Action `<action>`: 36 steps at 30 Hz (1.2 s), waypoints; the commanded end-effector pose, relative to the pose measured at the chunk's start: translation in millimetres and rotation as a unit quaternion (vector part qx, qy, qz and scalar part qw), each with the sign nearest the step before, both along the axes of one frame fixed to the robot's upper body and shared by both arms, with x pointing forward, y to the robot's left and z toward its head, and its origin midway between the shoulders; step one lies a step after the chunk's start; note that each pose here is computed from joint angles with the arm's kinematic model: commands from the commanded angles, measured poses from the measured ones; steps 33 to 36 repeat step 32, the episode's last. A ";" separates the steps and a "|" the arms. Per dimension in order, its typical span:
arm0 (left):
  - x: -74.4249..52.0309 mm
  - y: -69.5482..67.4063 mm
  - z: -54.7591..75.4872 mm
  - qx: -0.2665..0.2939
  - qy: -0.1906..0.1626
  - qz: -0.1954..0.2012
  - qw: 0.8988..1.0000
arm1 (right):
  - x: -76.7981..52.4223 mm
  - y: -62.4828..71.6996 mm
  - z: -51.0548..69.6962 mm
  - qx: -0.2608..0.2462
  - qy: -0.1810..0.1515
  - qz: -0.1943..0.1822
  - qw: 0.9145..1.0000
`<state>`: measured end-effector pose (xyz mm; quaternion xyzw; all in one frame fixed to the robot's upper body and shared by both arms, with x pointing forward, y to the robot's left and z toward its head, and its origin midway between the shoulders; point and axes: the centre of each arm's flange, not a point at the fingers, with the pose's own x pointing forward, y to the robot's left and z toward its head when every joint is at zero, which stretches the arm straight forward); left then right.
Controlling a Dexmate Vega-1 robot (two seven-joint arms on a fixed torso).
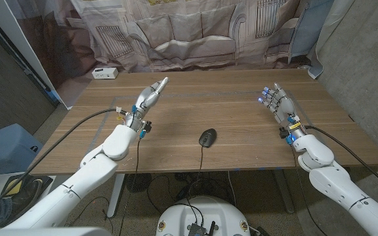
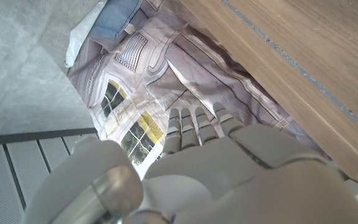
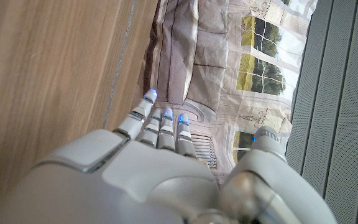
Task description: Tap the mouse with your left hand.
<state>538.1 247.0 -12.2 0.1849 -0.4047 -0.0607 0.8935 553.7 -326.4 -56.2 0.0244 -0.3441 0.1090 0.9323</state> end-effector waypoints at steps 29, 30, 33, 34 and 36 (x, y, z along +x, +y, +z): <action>34.8 29.0 -34.7 -0.131 0.073 -0.084 0.985 | 22.2 8.7 -4.8 0.003 -0.004 -0.011 1.000; 34.6 29.2 -35.9 -0.131 0.073 -0.084 0.985 | 21.4 9.2 -5.7 0.008 -0.002 -0.012 1.000; 34.6 29.9 -38.2 -0.131 0.074 -0.087 0.985 | 20.1 10.0 -7.6 0.008 -0.003 -0.015 1.000; 34.6 29.9 -38.2 -0.131 0.074 -0.087 0.985 | 20.1 10.0 -7.6 0.008 -0.003 -0.015 1.000; 34.6 29.9 -38.2 -0.131 0.074 -0.087 0.985 | 20.1 10.0 -7.6 0.008 -0.003 -0.015 1.000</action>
